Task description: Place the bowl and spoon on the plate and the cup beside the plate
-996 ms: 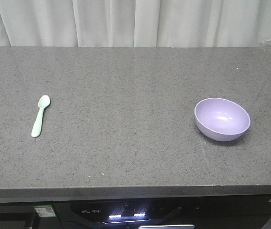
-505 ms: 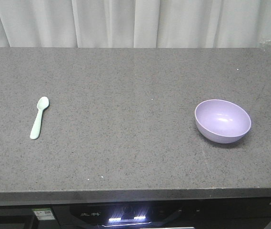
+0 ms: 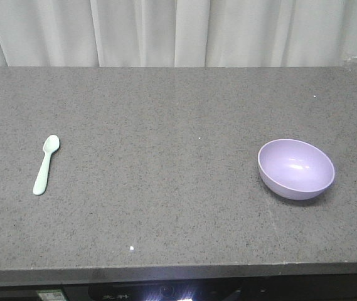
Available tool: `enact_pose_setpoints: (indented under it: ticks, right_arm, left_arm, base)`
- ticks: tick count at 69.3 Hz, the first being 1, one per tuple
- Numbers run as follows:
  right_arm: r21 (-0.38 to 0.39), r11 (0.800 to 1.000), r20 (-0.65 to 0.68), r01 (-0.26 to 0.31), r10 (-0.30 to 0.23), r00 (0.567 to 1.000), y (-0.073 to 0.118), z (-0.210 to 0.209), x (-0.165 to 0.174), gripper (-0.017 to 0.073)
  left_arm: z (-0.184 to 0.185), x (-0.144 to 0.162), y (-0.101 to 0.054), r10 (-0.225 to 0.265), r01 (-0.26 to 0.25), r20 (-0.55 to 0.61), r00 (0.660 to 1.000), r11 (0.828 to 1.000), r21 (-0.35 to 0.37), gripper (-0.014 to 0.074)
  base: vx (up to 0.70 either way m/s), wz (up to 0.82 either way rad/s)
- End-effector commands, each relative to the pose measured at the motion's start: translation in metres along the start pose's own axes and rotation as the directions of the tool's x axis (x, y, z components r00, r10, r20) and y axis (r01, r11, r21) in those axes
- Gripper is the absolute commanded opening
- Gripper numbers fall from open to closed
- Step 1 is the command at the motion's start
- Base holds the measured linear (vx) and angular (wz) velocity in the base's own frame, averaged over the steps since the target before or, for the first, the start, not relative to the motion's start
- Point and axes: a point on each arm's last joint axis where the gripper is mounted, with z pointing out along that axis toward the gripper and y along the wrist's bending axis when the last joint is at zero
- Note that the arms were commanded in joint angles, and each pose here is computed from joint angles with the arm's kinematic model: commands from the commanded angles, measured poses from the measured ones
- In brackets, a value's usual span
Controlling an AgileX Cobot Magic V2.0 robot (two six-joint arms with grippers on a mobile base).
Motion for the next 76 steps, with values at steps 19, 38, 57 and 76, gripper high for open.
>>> enact_pose_setpoints:
  ticks: [19,38,57,76]
  right_arm:
    - [0.008,1.000,0.048,0.007,-0.008,0.999,-0.0006,0.0014,-0.0039,-0.0006]
    - [0.008,1.000,0.048,0.007,-0.008,0.999,-0.0006,0.0014,-0.0039,-0.0006]
    - [0.008,1.000,0.048,0.007,-0.008,0.999,-0.0006,0.0014,-0.0039,-0.0006]
    - [0.008,1.000,0.048,0.007,-0.008,0.999,-0.0006,0.0014,-0.0039,-0.0006]
  left_arm:
    - [-0.0019,-0.0098,-0.0007,-0.007,0.006,0.093,0.996,1.000,0.007,-0.0006]
    - [-0.0019,-0.0098,-0.0007,-0.007,0.006,0.093,0.996,1.000,0.007,-0.0006]
    - [-0.0019,-0.0098,-0.0007,-0.007,0.006,0.093,0.996,1.000,0.007,-0.0006]
    - [-0.0019,-0.0098,-0.0007,-0.007,0.006,0.093,0.996,1.000,0.007,-0.0006]
  base:
    - [0.08,0.00]
    - [0.06,0.01]
    - [0.01,0.00]
    - [0.00,0.00]
